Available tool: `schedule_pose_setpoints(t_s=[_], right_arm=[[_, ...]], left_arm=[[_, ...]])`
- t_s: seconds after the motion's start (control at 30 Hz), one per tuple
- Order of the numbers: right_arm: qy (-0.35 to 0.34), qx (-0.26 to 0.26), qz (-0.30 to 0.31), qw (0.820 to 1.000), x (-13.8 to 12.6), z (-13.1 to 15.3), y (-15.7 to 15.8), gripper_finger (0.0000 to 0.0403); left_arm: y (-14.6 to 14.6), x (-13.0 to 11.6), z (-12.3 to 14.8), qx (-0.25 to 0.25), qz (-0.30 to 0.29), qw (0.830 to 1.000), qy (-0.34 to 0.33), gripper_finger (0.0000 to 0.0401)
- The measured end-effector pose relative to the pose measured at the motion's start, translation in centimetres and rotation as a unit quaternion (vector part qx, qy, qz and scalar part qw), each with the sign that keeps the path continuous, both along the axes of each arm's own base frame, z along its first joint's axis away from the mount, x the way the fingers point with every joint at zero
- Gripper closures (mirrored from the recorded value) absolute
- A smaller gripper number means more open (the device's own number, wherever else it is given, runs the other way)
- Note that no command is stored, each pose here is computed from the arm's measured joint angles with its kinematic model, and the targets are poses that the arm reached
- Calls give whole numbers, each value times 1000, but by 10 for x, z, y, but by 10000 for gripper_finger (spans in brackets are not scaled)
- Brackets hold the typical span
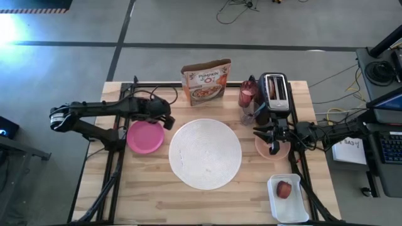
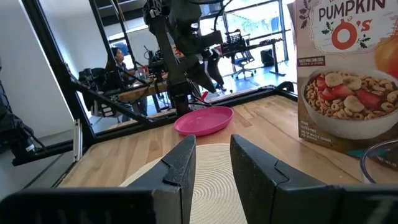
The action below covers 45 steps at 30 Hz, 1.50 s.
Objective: Arrange a breakfast setting
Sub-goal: Put the pink plate on the white tablemat
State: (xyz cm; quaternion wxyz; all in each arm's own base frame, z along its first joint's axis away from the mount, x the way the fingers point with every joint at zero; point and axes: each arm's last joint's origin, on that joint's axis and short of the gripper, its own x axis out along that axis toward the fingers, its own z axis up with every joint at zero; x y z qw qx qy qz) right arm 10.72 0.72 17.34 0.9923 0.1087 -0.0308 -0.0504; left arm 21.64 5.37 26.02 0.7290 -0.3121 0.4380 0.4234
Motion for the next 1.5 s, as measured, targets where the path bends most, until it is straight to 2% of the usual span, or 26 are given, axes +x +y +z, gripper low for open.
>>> schedule_pose_setpoints(t_s=[0.13, 0.3, 0.5, 0.7, 0.83, 0.93, 1.03, 1.2, 1.43, 1.5], right_arm=[[0, 0, 0, 1000, 0, 0, 0, 312], [0, 0, 0, 1000, 0, 0, 0, 312], [0, 0, 0, 1000, 0, 0, 0, 312], [0, 0, 0, 1000, 0, 0, 0, 312], [0, 0, 0, 1000, 0, 0, 0, 312], [0, 0, 0, 1000, 0, 0, 0, 312], [0, 0, 0, 1000, 0, 0, 0, 312], [0, 0, 0, 1000, 0, 0, 0, 312], [0, 0, 0, 1000, 0, 0, 0, 312], [0, 0, 0, 1000, 0, 0, 0, 312]], left_arm=[[0, -3, -2, -6, 23, 1000, 6, 6], [-1, -3, -3, -12, 43, 999, 1, 31], [-2, -5, -10, -19, 65, 998, 4, 77], [-12, -7, -28, -34, 77, 996, 7, 136], [-20, -3, -39, -53, 53, 997, -17, 180], [-25, -4, -44, -55, 39, 998, -10, 209], [-28, -5, -47, -78, 10, 997, -2, 225], [-31, -8, -55, -77, -88, 993, 29, 225], [-34, -10, -79, -106, -107, 989, -2, 218], [-36, -13, -87, -99, -137, 986, 7, 218]])
